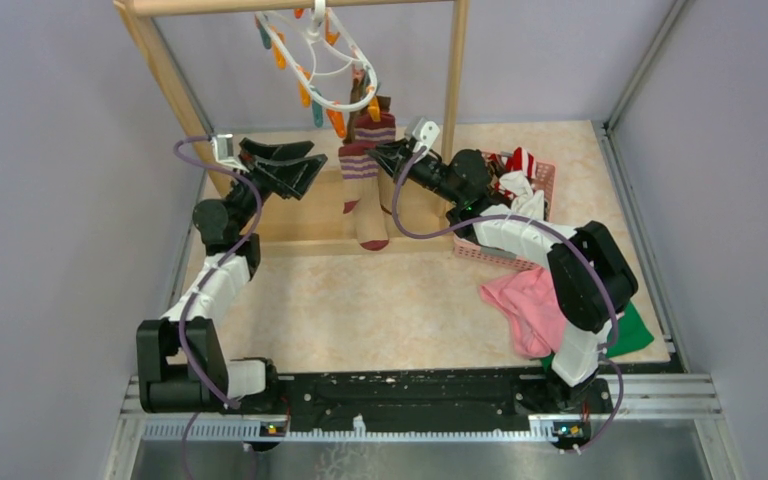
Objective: Clip the socks to the hanger
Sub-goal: Open the clamp at the hanger.
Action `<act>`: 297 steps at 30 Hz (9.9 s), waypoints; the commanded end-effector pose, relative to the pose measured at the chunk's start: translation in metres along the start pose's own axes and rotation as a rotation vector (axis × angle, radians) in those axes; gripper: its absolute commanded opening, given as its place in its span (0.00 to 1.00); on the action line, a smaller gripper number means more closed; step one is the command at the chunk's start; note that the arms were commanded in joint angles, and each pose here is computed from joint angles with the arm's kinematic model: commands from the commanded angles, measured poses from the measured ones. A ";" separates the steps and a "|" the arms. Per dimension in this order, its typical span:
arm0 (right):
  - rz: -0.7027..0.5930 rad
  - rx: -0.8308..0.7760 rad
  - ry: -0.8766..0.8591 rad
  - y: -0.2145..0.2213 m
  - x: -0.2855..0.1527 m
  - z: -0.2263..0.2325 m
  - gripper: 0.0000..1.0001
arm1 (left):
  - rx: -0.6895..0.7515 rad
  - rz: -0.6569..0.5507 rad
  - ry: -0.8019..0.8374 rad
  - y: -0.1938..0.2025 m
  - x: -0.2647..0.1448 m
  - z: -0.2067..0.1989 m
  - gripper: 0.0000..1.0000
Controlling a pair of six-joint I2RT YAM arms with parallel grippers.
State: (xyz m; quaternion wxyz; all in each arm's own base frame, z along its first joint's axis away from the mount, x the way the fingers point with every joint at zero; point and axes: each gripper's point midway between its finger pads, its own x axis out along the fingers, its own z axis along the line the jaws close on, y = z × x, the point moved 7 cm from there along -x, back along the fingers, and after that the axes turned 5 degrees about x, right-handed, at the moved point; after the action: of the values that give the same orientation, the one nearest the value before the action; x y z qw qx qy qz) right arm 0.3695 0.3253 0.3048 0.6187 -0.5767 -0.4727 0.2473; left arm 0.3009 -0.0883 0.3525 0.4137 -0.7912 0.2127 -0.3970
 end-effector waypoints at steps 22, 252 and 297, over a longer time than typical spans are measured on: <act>-0.102 -0.033 -0.008 -0.042 -0.002 -0.004 0.00 | -0.080 -0.019 -0.093 0.002 0.054 -0.053 0.95; -0.002 0.518 -0.225 -0.080 0.021 -0.011 0.00 | 0.251 0.021 0.099 -0.013 0.081 -0.045 0.08; 0.025 0.495 -0.190 -0.068 0.020 -0.017 0.00 | 0.020 0.052 0.060 -0.005 0.041 -0.084 0.76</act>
State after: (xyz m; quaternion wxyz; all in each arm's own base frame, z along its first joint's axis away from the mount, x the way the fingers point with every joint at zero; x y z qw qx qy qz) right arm 0.3723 0.3265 0.3582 0.6919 -0.3794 -0.4262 0.4423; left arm 0.2681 -0.1476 0.3889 0.4700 -0.7461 0.2213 -0.4166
